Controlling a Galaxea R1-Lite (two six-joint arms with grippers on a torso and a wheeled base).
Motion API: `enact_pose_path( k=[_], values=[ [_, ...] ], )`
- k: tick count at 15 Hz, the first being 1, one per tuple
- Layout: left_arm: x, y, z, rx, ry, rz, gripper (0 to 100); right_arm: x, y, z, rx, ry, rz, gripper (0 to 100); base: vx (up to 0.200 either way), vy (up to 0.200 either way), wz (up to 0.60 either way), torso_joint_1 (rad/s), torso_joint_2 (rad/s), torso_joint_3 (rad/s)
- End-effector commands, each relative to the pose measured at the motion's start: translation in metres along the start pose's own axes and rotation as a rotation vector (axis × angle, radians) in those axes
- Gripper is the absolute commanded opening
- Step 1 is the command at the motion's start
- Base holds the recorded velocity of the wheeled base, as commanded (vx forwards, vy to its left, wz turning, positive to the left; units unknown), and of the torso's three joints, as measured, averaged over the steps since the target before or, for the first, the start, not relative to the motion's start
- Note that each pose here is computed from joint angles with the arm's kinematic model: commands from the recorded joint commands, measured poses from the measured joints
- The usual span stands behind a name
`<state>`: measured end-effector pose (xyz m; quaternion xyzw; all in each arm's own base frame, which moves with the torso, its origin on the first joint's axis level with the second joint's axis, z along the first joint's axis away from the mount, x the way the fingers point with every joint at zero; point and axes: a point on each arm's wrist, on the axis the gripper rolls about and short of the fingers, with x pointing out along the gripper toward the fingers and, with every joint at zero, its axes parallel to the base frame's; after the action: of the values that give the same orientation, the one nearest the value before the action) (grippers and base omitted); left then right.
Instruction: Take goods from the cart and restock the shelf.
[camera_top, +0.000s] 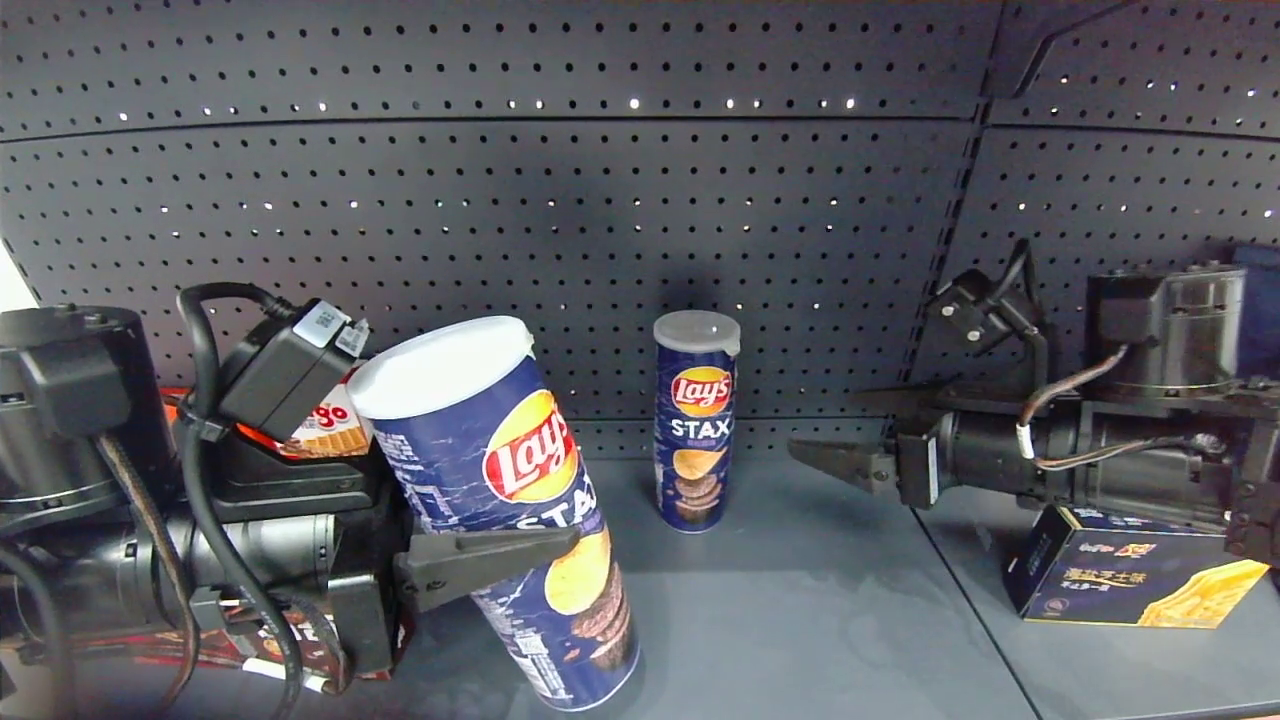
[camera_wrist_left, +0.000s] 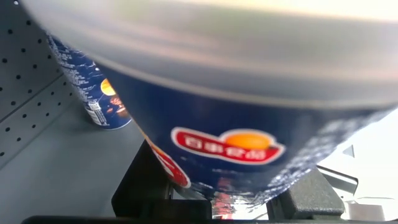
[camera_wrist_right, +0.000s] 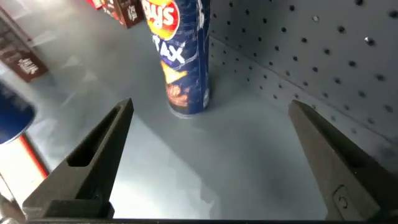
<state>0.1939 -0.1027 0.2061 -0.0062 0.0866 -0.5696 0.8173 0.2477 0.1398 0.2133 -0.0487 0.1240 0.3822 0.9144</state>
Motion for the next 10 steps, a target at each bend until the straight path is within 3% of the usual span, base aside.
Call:
enact_pose_path(
  k=[1, 10],
  values=[
    [0.001, 0.0, -0.001, -0.002, 0.002, -0.001, 0, 0.025, -0.005, -0.018, 0.015, 0.043, 0.035, 100, 0.0, 0.0, 0.0, 0.0, 0.0, 0.0],
    [0.0, 0.001, 0.0, -0.003, 0.002, 0.003, 0, 0.076, -0.013, -0.033, 0.014, 0.046, 0.105, 100, 0.0, 0.0, 0.0, 0.0, 0.0, 0.0]
  ],
)
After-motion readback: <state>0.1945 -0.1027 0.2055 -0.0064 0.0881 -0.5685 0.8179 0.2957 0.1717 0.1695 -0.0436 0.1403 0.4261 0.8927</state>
